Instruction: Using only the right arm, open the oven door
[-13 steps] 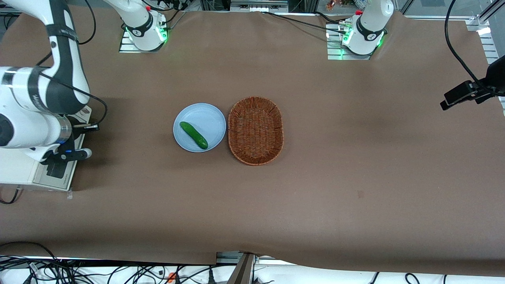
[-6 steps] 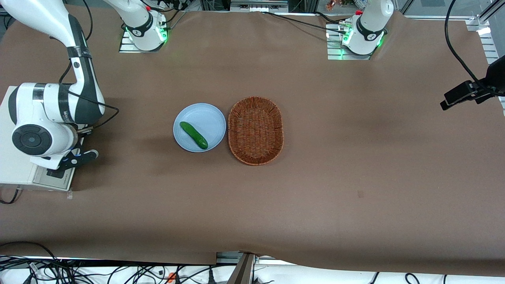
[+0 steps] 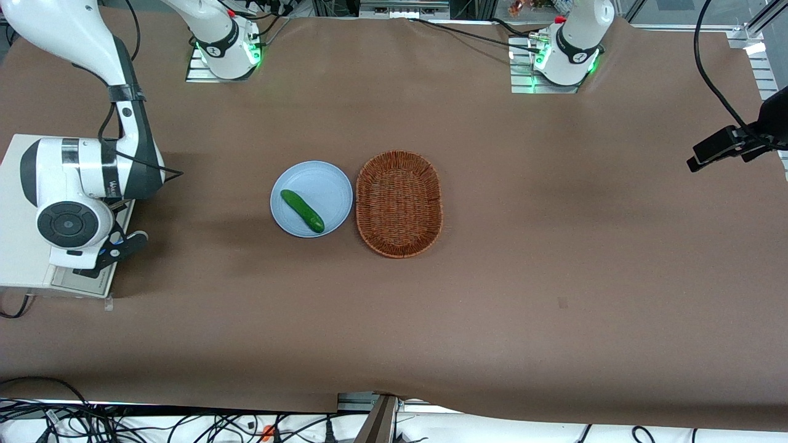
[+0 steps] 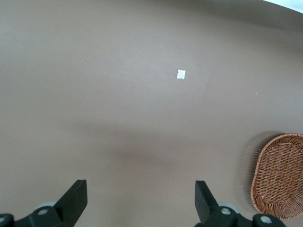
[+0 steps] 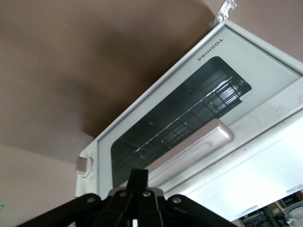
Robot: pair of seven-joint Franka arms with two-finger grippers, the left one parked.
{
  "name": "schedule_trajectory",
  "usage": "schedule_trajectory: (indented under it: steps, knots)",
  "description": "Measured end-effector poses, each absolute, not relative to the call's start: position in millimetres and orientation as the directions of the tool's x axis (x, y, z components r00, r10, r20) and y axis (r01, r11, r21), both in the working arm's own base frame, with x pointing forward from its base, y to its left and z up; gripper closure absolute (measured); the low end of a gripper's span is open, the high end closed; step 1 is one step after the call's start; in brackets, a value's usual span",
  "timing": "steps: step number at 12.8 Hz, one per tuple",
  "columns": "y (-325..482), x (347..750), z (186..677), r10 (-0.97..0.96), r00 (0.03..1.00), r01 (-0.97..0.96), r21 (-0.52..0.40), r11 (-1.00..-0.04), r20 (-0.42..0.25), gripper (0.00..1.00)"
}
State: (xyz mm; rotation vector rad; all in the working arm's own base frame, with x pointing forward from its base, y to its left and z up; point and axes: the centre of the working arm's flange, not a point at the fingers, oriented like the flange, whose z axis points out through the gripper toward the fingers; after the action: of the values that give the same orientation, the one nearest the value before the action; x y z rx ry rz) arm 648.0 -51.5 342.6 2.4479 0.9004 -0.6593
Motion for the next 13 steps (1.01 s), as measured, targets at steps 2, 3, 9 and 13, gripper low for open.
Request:
schedule_trajectory:
  steps: [2, 3, 9, 13]
  knots:
    - [-66.0, 647.7, 343.1, 0.491, 0.649, 0.707, 0.222, -0.672, -0.581, 0.99]
    - [-71.7, 647.0, 342.7, 0.493, 0.641, 0.713, 0.218, -0.666, -0.588, 0.99]
    - [-77.1, 643.6, 334.5, 0.506, 0.62, 0.73, 0.205, -0.652, -0.6, 0.99]
    - [-77.1, 643.7, 334.5, 0.509, 0.617, 0.733, 0.203, -0.649, -0.6, 0.99]
